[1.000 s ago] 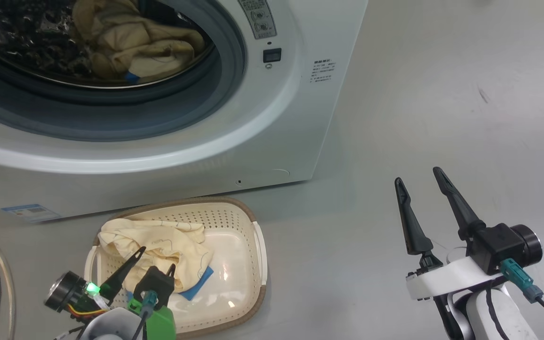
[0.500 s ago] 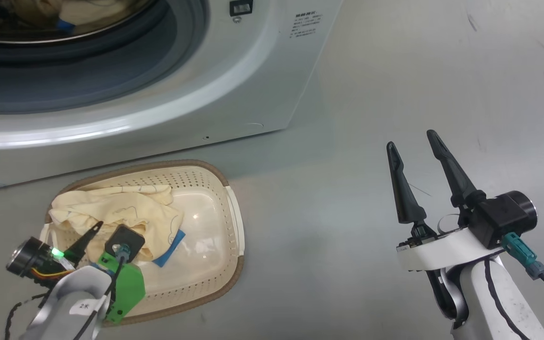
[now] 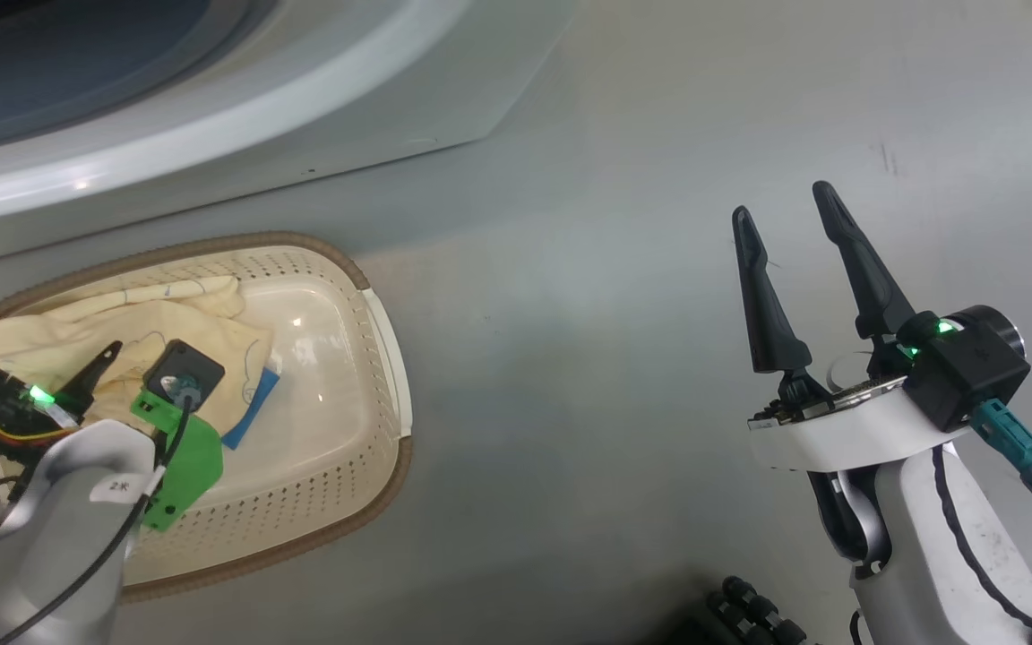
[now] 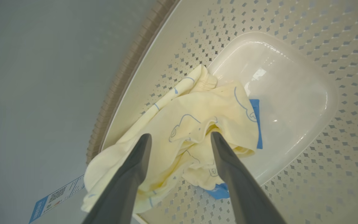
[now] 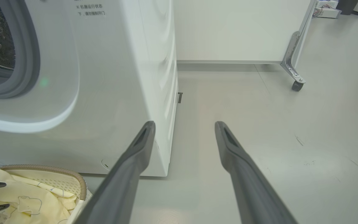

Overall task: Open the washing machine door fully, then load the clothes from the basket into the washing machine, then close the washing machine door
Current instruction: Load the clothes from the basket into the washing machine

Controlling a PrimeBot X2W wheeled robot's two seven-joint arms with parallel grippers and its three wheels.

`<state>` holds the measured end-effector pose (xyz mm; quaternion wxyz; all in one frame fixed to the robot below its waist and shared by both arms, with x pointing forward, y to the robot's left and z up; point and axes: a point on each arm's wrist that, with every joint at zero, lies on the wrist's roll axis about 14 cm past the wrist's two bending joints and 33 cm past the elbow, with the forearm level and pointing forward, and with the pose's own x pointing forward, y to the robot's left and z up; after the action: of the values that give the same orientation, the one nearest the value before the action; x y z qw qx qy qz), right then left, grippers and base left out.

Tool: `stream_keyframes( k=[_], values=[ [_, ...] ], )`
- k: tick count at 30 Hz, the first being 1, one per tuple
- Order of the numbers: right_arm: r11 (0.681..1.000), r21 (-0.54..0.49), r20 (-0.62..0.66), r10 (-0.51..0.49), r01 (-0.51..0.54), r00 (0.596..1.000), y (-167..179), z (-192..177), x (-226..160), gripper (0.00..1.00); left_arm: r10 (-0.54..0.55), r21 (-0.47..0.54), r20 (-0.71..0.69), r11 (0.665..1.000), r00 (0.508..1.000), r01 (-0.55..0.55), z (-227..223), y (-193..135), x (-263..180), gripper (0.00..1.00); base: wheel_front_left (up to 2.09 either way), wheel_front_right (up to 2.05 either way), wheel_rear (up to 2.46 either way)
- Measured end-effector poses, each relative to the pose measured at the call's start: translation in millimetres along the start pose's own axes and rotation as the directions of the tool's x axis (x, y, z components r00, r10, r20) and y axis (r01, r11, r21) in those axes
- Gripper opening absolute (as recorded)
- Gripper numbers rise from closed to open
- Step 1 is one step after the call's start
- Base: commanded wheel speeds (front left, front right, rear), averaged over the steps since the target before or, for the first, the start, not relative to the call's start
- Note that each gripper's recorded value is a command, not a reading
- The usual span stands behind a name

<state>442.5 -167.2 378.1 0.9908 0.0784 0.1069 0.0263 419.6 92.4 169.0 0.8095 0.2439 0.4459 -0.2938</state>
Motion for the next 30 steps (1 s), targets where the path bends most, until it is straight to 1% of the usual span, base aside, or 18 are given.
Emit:
stream_keyframes(
  k=[6,10,12,15,21,25,26,27,28,29,30],
  values=[
    [1.000,-0.006,-0.019,-0.013,0.012,1.000,-9,-12,11,1.00,0.004,-0.030,-0.021,1.000,1.000,-0.004,-2,7,27,1.00,0.00,0.00,0.00],
    [1.000,-0.014,-0.040,-0.022,0.022,0.999,-15,-24,20,1.00,0.006,-0.044,-0.087,0.999,0.996,-0.010,-23,11,45,1.00,0.00,0.00,0.00],
    [1.000,-0.016,-0.054,-0.026,0.025,0.998,-17,-30,22,1.00,0.012,-0.045,-0.143,0.999,0.990,-0.018,-41,14,50,1.00,0.00,0.00,0.00],
    [0.999,-0.013,-0.072,-0.033,0.032,0.997,-21,-39,25,1.00,0.018,-0.025,-0.181,0.999,0.983,-0.023,-55,17,59,1.00,0.00,0.00,0.00],
    [0.999,-0.019,-0.108,-0.051,0.049,0.993,-28,-55,25,1.00,0.021,-0.004,-0.182,1.000,0.983,-0.022,-55,15,77,1.00,0.00,0.00,0.00],
    [0.999,-0.018,-0.114,-0.047,0.045,0.992,-29,-59,29,1.00,0.015,-0.014,-0.216,1.000,0.976,-0.018,-66,12,83,1.00,0.00,0.00,0.00],
    [0.999,-0.017,-0.111,-0.047,0.045,0.993,-30,-59,31,1.00,0.011,-0.015,-0.232,1.000,0.973,-0.015,-71,10,83,0.83,0.00,0.00,0.00],
    [0.999,-0.018,-0.109,-0.047,0.045,0.993,-30,-59,32,1.00,0.009,-0.017,-0.235,1.000,0.972,-0.013,-73,10,84,0.69,0.00,0.00,0.00],
    [0.999,-0.018,-0.107,-0.045,0.043,0.993,-30,-58,33,1.00,0.008,-0.021,-0.240,1.000,0.971,-0.013,-74,9,84,0.38,0.00,0.00,0.00],
    [0.999,-0.017,-0.105,-0.042,0.040,0.994,-29,-58,33,1.00,0.006,-0.022,-0.246,1.000,0.969,-0.012,-75,9,85,0.13,0.00,0.00,0.00],
    [0.999,-0.015,-0.104,-0.041,0.040,0.994,-29,-58,34,1.00,0.006,-0.024,-0.251,1.000,0.968,-0.012,-76,9,85,0.00,0.00,0.00,0.00]
  ],
)
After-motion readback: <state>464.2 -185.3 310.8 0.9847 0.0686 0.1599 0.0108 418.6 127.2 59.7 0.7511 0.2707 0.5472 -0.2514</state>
